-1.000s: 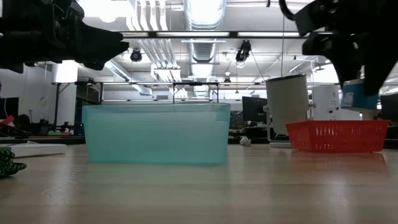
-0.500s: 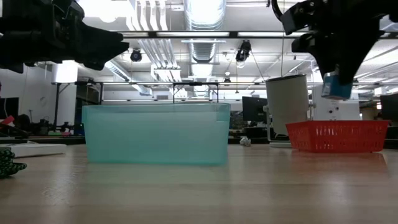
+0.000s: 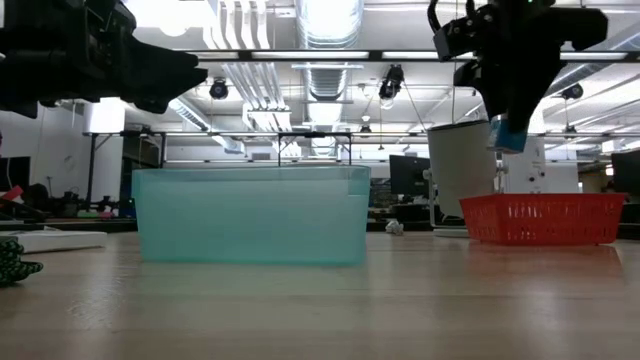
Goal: Pick and place items into bin
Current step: Put the blue charger adapter into the red basket
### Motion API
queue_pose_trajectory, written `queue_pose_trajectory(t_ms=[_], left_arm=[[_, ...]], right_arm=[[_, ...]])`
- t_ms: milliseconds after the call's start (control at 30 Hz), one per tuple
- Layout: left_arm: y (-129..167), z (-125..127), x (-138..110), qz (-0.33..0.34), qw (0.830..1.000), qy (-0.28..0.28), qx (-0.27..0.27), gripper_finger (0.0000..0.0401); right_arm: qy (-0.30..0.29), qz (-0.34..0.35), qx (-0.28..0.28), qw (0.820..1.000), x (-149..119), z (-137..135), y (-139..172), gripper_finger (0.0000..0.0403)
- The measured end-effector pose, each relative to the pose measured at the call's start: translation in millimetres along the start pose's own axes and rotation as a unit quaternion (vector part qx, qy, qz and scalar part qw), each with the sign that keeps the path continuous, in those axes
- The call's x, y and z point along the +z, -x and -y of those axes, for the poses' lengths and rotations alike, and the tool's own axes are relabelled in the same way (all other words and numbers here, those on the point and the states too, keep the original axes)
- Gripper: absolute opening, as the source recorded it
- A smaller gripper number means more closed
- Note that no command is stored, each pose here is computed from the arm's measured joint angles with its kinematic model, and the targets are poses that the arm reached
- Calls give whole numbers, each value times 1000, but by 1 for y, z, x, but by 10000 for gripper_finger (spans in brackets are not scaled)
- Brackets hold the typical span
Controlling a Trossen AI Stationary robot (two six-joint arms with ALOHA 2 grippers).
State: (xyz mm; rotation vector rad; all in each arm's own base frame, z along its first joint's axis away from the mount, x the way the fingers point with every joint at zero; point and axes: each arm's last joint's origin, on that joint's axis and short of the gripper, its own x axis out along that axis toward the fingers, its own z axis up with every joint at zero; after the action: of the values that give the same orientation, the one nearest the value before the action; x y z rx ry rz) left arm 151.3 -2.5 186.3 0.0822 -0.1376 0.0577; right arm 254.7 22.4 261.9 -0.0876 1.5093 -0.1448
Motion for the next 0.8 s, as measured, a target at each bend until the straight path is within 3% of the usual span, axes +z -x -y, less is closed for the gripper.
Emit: queue_pose_trajectory(t_ms=[300,800], left_arm=[[0,0,0,-1,1000,0,0,199],[0,0,-1,-2,1000,0,-1,199]], right_arm=[[-51,-25,38,998,-8,27,2,141],[-26,-95,36,994,-32,33,-26,141]])
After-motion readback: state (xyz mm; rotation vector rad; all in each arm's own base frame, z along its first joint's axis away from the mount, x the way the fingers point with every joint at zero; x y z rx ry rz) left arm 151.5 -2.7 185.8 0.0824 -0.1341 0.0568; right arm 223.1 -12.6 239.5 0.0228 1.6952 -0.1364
